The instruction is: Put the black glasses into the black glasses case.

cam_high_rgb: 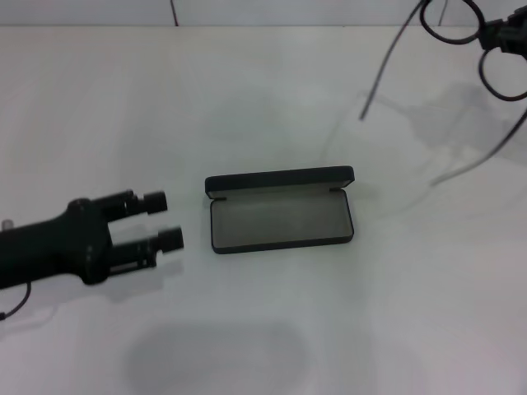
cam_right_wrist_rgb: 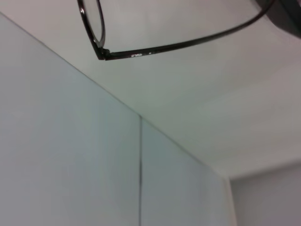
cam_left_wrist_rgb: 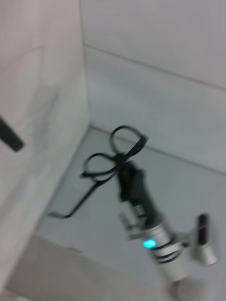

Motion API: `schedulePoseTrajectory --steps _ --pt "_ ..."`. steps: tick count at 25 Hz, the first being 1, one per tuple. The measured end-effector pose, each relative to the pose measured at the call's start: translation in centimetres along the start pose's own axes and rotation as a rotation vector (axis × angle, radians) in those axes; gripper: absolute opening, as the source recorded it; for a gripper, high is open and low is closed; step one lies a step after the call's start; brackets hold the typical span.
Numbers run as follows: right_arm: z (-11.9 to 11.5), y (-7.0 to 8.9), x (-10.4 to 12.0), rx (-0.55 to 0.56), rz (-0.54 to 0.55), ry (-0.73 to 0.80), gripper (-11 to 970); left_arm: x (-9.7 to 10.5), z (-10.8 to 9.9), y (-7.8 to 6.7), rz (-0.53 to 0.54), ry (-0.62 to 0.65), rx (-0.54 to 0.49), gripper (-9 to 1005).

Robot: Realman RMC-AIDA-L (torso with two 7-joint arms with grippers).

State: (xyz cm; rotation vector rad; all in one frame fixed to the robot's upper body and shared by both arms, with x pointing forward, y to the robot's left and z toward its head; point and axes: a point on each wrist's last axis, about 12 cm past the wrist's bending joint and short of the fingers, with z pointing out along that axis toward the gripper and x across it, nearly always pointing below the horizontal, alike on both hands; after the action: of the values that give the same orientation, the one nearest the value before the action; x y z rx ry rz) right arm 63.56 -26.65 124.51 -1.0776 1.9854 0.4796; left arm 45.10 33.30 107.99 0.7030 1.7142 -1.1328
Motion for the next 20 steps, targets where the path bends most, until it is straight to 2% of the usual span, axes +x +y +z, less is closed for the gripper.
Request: schedulePoseTrajectory --steps 3,8,11,14,17,20 --pt "0.3 0.7 1.0 -0.024 0.041 -0.096 57 -0.9 0.2 0.2 -0.064 -0.054 -0.003 734" --pt "1.7 1.9 3.1 -0.097 0.109 -0.260 57 -1.7 0.6 0.6 -0.081 -0.171 -0.035 734" --pt "2.5 2.4 4.0 -0.148 0.138 -0.305 57 -1.8 0.7 1.1 -0.120 -0.263 -0.071 720" --pt "3.3 2.9 4.8 -0.187 0.147 -0.306 57 -1.8 1.0 1.5 -0.135 -0.296 -0.075 706" --pt "4.2 3.6 5.5 -0.234 0.160 -0.313 57 -2.1 1.5 1.7 -0.130 -0.346 -0.056 631" --pt "4.8 4.2 5.8 -0.280 0.171 -0.336 57 -3.1 2.9 1.5 -0.079 -0.386 0.008 557"
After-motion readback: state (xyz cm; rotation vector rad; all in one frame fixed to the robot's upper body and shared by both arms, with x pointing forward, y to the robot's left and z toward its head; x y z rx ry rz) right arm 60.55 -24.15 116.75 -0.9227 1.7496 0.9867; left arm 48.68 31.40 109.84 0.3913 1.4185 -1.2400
